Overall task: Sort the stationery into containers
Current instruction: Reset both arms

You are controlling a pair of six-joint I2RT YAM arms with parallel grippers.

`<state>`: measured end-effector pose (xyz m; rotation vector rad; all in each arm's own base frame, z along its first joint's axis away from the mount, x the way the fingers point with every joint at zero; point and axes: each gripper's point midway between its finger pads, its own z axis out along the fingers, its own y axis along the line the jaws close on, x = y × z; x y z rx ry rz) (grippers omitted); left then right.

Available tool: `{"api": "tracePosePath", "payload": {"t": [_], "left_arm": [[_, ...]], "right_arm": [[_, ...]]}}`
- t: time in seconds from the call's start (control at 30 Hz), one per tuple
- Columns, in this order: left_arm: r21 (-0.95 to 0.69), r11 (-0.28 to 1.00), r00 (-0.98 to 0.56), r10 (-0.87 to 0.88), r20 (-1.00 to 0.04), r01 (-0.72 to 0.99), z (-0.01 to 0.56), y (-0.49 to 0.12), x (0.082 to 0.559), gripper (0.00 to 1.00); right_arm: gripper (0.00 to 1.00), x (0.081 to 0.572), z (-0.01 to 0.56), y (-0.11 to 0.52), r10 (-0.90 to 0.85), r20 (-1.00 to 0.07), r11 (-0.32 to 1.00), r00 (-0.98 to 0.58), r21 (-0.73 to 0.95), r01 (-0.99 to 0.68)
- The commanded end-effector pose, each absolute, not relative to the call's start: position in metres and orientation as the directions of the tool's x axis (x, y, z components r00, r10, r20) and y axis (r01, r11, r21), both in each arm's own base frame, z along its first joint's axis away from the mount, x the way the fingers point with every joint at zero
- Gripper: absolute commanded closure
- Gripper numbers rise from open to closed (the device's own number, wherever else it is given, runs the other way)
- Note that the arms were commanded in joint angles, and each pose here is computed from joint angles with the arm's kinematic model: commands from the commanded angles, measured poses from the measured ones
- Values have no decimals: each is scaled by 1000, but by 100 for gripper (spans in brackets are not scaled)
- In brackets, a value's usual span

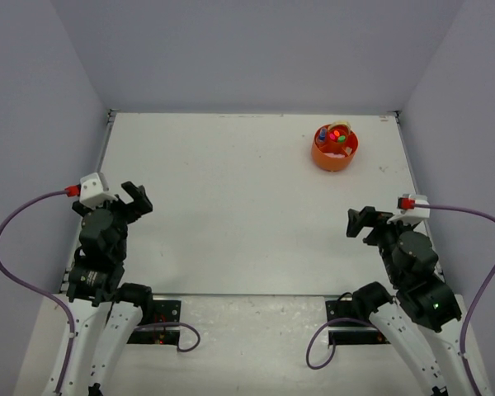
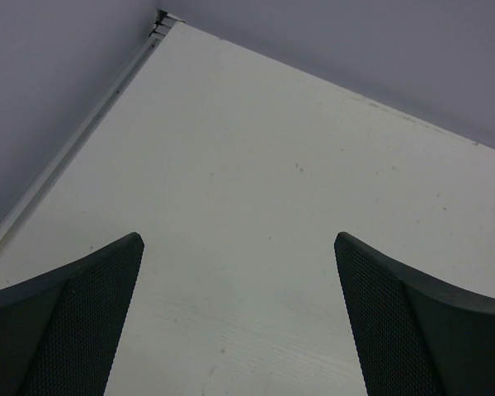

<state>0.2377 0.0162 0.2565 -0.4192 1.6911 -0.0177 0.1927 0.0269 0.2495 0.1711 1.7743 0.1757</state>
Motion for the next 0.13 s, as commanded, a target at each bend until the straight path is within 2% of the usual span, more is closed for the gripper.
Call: {"api": "tracePosePath", "payload": {"t": [0.0, 0.1], "left_arm": [[-230, 949, -93, -254, -963, -218, 262, 11, 242, 0], [-231, 949, -92, -255, -963, -215, 262, 11, 242, 0]], "right_arm": [[1, 194, 255, 30, 243, -952, 969, -185, 246, 6], [1, 193, 256, 30, 246, -953, 969, -178, 249, 6]]}}
